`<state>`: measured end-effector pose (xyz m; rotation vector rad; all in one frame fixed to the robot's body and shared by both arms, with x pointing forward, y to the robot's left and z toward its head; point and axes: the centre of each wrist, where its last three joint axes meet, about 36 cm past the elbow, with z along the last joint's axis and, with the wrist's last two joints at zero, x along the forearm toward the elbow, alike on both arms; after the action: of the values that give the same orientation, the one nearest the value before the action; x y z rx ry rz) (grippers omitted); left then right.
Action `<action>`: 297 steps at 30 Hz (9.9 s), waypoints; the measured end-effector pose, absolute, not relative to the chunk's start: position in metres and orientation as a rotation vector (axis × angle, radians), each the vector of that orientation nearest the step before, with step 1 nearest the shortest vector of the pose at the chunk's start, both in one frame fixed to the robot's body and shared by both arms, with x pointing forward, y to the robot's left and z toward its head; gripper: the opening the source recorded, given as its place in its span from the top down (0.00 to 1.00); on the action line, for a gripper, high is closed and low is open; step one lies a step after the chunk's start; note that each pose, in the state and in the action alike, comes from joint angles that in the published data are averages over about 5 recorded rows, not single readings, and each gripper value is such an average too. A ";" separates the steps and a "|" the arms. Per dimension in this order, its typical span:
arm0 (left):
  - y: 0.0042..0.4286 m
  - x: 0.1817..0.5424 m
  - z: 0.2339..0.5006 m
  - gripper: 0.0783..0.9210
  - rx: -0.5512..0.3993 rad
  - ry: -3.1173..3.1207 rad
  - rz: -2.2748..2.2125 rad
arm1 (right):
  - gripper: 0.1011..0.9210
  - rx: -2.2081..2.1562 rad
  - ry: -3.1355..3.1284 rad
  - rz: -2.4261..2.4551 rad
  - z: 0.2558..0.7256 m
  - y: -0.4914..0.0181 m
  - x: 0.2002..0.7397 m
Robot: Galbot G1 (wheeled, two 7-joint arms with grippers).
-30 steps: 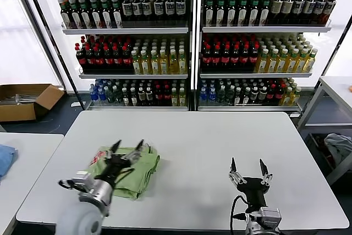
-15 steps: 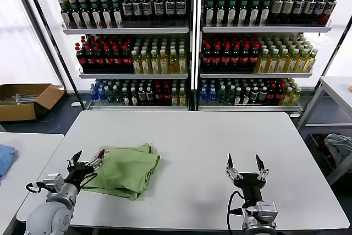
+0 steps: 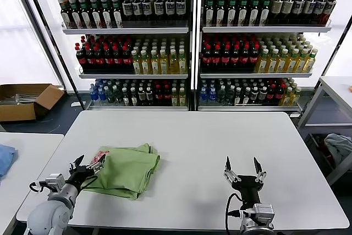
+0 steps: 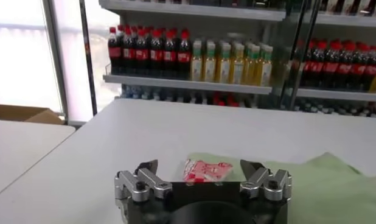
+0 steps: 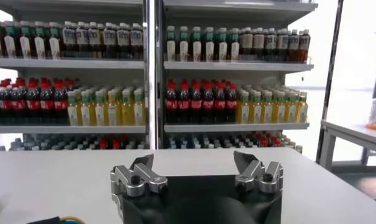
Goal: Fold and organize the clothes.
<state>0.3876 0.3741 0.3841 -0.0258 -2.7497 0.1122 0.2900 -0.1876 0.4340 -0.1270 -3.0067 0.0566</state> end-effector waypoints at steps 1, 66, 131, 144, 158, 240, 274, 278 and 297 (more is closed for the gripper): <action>0.375 0.388 0.381 0.12 -0.027 -2.741 0.114 | 0.12 -0.127 -3.007 0.057 0.434 -0.188 0.290; 0.382 0.394 0.442 0.96 -0.095 -2.830 -0.061 | 0.12 -0.194 -3.007 0.078 0.431 -0.199 0.294; 0.254 0.390 0.443 0.12 -0.039 -2.893 -0.027 | 0.26 0.249 -2.524 -0.380 0.424 -0.084 0.418; 0.261 0.384 0.443 0.12 -0.001 -2.884 -0.021 | 0.61 0.234 -2.475 -0.386 0.416 -0.075 0.410; 0.259 0.381 0.444 0.12 0.007 -2.886 0.004 | 0.97 0.199 -2.504 -0.334 0.416 -0.089 0.409; 0.207 0.325 0.436 0.12 -0.129 -2.879 0.098 | 0.12 0.061 -2.703 -0.233 0.424 -0.199 0.386; 0.211 0.331 0.433 0.12 -0.126 -2.928 0.108 | 0.12 -0.028 -2.854 -0.091 0.464 -0.226 0.355; 0.216 0.338 0.433 0.12 -0.121 -2.957 0.098 | 0.12 -0.086 -2.915 0.060 0.472 -0.239 0.349; 0.229 0.345 0.424 0.12 -0.082 -3.002 0.115 | 0.12 -0.197 -2.947 0.376 0.461 -0.279 0.359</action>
<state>0.3449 0.2291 0.4237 -0.0818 -3.0017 0.1149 0.3595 -0.2789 0.4613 -0.1974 -2.9465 0.3756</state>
